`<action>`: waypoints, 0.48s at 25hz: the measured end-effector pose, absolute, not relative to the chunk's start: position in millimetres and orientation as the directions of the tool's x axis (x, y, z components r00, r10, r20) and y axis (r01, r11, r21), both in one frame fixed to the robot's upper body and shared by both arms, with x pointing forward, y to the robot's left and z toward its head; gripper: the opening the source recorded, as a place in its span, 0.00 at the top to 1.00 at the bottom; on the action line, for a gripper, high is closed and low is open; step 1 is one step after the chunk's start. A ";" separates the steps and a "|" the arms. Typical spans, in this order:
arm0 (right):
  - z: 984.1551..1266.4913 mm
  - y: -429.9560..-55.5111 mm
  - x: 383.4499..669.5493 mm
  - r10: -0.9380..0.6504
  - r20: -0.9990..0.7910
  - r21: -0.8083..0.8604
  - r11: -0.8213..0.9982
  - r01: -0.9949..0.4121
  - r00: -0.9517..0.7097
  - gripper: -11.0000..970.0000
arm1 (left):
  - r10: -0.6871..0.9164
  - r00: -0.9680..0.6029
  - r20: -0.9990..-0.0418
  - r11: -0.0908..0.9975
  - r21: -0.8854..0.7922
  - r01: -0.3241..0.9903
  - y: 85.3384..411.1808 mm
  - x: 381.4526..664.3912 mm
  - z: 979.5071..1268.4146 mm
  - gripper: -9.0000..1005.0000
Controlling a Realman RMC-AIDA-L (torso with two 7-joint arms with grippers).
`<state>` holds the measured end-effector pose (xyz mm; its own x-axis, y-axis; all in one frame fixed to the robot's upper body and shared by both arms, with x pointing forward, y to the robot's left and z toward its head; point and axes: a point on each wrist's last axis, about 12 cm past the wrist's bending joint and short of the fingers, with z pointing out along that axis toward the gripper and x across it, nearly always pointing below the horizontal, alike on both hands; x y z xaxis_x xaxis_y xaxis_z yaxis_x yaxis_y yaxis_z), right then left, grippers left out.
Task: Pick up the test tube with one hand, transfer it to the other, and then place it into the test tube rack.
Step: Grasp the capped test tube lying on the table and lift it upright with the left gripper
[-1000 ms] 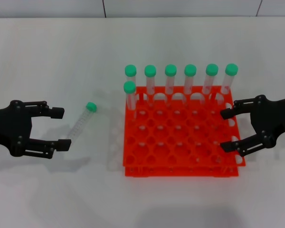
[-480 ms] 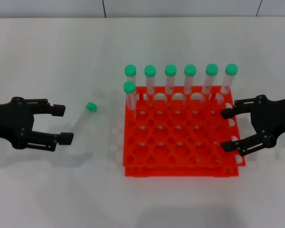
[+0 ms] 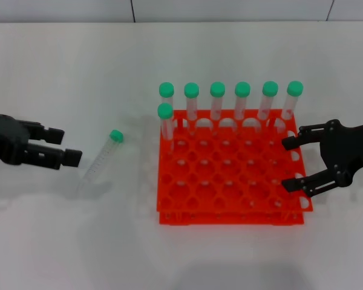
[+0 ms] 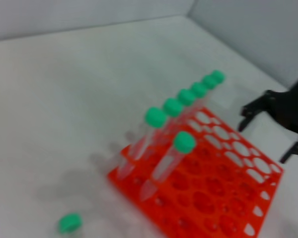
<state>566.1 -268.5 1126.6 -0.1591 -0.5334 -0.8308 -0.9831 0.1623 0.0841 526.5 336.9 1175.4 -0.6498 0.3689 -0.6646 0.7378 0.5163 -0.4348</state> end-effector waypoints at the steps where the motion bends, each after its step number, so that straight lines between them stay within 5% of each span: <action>1: 1126.6 -268.5 566.3 -0.534 -0.831 0.083 0.164 -0.983 -0.159 0.10 | 0.365 -0.675 -0.641 0.540 -0.445 0.715 337.0 529.0 1178.4 0.19; 12: 1124.2 -263.6 566.8 -0.531 -0.836 0.060 0.158 -0.986 -0.136 0.10 | 0.441 -0.819 -0.367 0.708 -0.419 0.569 318.6 554.1 1180.2 0.21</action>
